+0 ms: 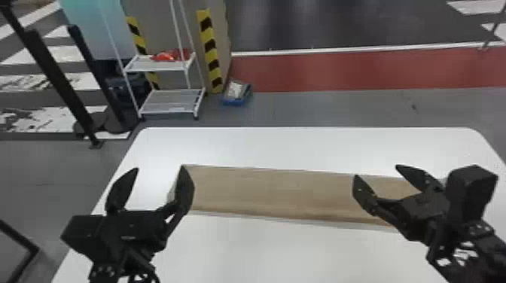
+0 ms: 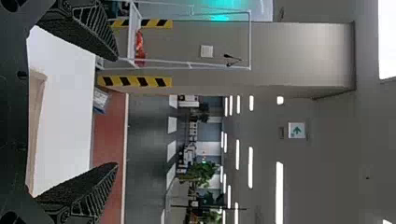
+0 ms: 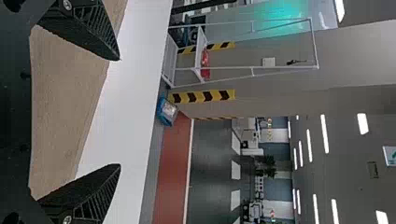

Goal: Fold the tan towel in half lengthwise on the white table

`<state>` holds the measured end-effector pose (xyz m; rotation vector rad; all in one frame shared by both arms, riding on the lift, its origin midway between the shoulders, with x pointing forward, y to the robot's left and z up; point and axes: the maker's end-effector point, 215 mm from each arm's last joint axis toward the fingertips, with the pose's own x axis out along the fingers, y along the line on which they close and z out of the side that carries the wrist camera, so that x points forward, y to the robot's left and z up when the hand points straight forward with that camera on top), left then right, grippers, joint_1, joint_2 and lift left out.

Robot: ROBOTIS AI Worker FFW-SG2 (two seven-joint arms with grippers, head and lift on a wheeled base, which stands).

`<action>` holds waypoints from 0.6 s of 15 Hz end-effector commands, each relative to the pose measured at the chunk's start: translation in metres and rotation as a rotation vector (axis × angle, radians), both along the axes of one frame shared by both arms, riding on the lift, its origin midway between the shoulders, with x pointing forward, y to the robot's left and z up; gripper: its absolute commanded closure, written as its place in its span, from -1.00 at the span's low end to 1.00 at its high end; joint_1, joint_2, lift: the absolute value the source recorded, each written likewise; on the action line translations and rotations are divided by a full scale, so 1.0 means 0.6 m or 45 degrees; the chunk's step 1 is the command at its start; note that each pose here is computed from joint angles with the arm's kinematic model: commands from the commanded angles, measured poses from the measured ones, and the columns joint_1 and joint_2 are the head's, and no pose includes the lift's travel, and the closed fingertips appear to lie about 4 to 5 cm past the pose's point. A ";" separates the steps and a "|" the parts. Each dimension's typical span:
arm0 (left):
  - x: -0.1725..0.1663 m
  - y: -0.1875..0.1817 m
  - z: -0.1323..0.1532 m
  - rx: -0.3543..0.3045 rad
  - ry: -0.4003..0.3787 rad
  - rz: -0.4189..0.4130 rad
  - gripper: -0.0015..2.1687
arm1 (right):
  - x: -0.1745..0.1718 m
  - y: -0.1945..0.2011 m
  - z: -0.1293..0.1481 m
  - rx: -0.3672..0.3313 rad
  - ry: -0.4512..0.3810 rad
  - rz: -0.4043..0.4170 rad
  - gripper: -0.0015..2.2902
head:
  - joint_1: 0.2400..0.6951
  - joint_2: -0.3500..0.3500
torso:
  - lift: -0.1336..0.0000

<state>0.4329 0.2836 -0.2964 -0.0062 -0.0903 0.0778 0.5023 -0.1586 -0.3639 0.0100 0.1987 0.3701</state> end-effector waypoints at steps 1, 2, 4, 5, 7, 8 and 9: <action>-0.019 -0.040 -0.008 -0.017 0.013 -0.016 -0.91 | -0.046 0.019 -0.016 0.026 0.020 0.016 -0.94 | 1.00 0.42 | 0.15; -0.027 -0.052 -0.014 -0.024 0.025 -0.029 -0.91 | -0.067 0.020 -0.019 0.040 0.033 0.015 -0.93 | 1.00 0.42 | 0.15; -0.043 -0.073 -0.013 -0.009 0.020 -0.022 -0.91 | -0.099 0.014 -0.021 0.038 0.035 -0.015 -0.93 | 1.00 0.41 | 0.15; -0.047 -0.084 -0.007 0.002 0.001 -0.022 -0.92 | -0.109 0.002 -0.026 0.025 0.030 -0.055 -0.93 | 1.00 0.39 | 0.15; -0.048 -0.089 -0.026 0.002 0.028 -0.031 -0.92 | -0.129 -0.018 -0.014 0.020 -0.033 -0.095 -0.93 | 1.00 0.31 | 0.15; -0.044 -0.085 -0.035 0.009 0.042 -0.032 -0.92 | -0.137 -0.024 -0.006 0.030 -0.052 -0.101 -0.93 | 1.00 0.27 | 0.15; -0.041 -0.081 -0.044 0.016 0.060 -0.031 -0.92 | -0.141 -0.035 0.003 0.043 -0.062 -0.110 -0.93 | 1.00 0.25 | 0.15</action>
